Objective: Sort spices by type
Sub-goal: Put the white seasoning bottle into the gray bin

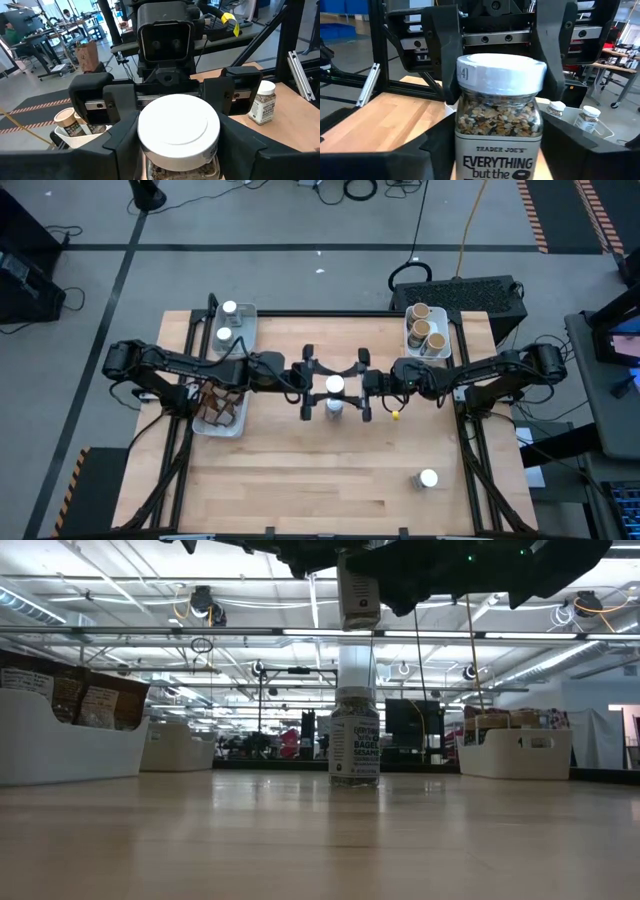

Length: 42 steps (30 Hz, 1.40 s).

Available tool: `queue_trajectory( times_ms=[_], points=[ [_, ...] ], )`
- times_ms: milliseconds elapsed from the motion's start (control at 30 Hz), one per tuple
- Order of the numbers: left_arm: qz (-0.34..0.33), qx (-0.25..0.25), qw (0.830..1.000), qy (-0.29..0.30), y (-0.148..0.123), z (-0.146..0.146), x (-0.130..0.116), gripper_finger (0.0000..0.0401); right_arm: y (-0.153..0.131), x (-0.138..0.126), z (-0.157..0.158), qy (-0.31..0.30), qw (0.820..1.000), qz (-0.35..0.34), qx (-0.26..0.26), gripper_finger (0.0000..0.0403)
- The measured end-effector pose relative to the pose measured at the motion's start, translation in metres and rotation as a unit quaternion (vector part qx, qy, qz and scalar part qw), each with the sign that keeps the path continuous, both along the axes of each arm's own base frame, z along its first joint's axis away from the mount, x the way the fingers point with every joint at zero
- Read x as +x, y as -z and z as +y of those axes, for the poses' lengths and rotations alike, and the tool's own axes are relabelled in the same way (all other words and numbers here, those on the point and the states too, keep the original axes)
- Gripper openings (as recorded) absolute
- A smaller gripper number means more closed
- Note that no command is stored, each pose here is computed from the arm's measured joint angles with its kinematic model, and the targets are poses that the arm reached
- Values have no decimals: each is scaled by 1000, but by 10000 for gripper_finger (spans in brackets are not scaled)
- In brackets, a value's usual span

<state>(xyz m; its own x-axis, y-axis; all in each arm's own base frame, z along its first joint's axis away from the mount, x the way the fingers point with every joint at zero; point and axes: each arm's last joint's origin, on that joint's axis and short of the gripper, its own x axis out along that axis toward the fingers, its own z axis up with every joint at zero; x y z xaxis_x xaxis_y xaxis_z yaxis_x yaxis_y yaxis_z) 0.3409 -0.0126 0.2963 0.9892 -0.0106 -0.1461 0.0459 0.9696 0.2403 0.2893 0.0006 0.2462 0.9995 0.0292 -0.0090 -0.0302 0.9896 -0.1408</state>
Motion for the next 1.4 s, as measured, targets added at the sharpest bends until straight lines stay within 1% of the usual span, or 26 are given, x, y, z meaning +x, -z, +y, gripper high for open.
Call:
queue_trajectory(
  times_ms=[133,233,333,433,500,567,633,700,800,900,933,967,1100,1167,1233,1333,1400],
  points=[
    [5,1,1000,-6,1,0,0,211,-2,-2,-1,10,1000,2,-22,272],
    [23,9,999,-44,0,3,-5,211,-6,-7,-3,53,997,13,-48,298],
    [37,21,994,-103,-8,7,-17,211,-12,-17,-7,105,992,31,-62,312],
    [57,30,979,-192,-16,15,-33,211,-17,-25,-10,112,991,44,-62,318],
    [71,24,962,-263,-19,26,-44,211,-19,-27,-10,112,991,44,-56,319],
    [80,12,936,-342,-21,39,-55,211,-20,-29,-11,112,991,45,-55,320],
    [89,-6,903,-420,-18,55,-66,211,-20,-29,-11,111,991,47,-54,320],
    [103,-23,871,-480,-11,72,-76,211,-19,-29,-11,110,991,52,-49,320],
    [133,-43,822,-553,0,97,-91,211,-17,-28,-10,98,993,55,-45,320],
    [136,-66,770,-620,7,120,-104,211,-16,-28,-9,82,994,59,-42,320],
    [138,-72,755,-637,9,128,-107,211,-16,-28,-9,82,994,59,-42,320],
    [142,-75,745,-648,11,134,-110,211,-16,-28,-9,81,994,59,-42,320],
    [133,-82,718,-678,16,157,-114,211,-14,-28,-9,81,993,71,-43,320],
    [145,-82,702,-693,22,168,-117,211,-13,-28,-9,75,994,75,-41,320],
    [150,-85,689,-704,27,177,-119,211,-12,-28,-8,70,994,81,-36,320],
    [148,-93,683,-710,39,186,-121,211,-9,-29,-8,69,993,93,-36,320],
    [137,-105,685,-707,52,190,-123,211,-7,-29,-8,69,991,106,-34,320]
  ],
)
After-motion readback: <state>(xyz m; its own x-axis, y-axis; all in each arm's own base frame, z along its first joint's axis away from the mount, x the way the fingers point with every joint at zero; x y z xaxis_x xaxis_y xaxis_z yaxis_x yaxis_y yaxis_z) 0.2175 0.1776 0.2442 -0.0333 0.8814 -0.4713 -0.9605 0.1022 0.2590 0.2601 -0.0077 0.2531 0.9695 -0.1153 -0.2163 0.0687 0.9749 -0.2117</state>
